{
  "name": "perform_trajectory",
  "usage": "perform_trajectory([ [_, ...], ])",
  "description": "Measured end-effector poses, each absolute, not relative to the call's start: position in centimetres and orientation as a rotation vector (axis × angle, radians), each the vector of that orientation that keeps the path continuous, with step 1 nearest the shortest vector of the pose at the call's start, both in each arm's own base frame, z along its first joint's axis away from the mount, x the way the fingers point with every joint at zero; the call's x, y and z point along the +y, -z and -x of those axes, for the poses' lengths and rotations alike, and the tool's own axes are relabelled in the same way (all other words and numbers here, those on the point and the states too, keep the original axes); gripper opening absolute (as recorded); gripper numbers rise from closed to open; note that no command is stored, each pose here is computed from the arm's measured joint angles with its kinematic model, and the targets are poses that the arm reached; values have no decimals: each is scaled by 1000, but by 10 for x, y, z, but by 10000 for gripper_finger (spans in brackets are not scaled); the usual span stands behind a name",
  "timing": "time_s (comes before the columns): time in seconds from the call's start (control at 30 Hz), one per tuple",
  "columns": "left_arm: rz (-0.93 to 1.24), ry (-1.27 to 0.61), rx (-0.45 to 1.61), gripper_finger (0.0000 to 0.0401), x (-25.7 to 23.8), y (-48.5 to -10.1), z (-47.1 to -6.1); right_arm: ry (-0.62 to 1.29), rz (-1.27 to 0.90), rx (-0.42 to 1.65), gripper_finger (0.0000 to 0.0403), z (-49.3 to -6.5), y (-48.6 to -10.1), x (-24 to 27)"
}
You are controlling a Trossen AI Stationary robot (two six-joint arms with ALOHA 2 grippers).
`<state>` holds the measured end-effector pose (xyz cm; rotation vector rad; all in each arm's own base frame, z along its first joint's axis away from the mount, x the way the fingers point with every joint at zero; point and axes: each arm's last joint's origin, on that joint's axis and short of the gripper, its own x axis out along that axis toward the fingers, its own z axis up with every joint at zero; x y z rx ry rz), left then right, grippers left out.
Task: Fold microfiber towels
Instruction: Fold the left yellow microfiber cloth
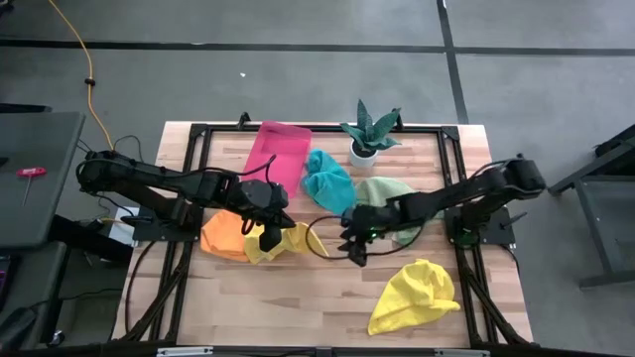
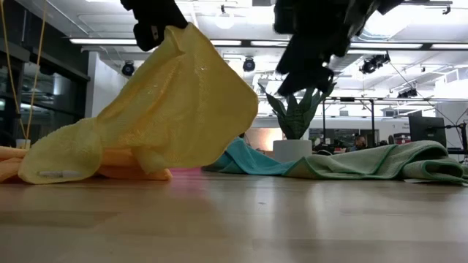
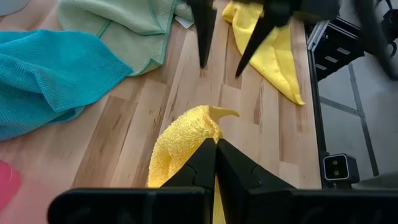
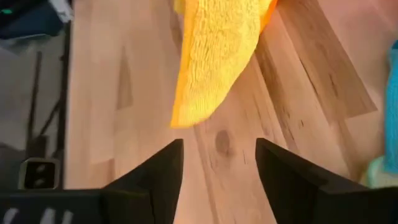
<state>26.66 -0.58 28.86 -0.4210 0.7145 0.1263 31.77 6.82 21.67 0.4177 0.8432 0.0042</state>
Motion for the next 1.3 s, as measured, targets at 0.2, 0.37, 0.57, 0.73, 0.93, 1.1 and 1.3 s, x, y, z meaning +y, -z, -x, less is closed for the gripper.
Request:
perform_trajectory([
  [0.2, 421, -126, 715, 0, -6, -289, -267, 12, -383, 866, 198, -344, -205, 81],
  [0.37, 423, -127, 715, 0, -6, -289, -267, 16, -378, 871, 197, -358, -201, 86],
  [0.57, 431, -130, 715, 0, -6, -289, -267, 3, -393, 869, 197, -358, -205, 87],
  [0.73, 431, -130, 714, 0, -6, -289, -267, -18, -449, 860, 197, -359, -208, 88],
  [0.93, 430, -133, 713, 0, -6, -289, -267, 20, -495, 827, 197, -361, -210, 88],
  [1.1, 430, -133, 713, 0, -6, -289, -267, 129, -480, 795, 197, -361, -209, 84],
  [1.3, 420, -160, 704, 0, -5, -289, -267, 167, -523, 786, 197, -361, -209, 84],
])
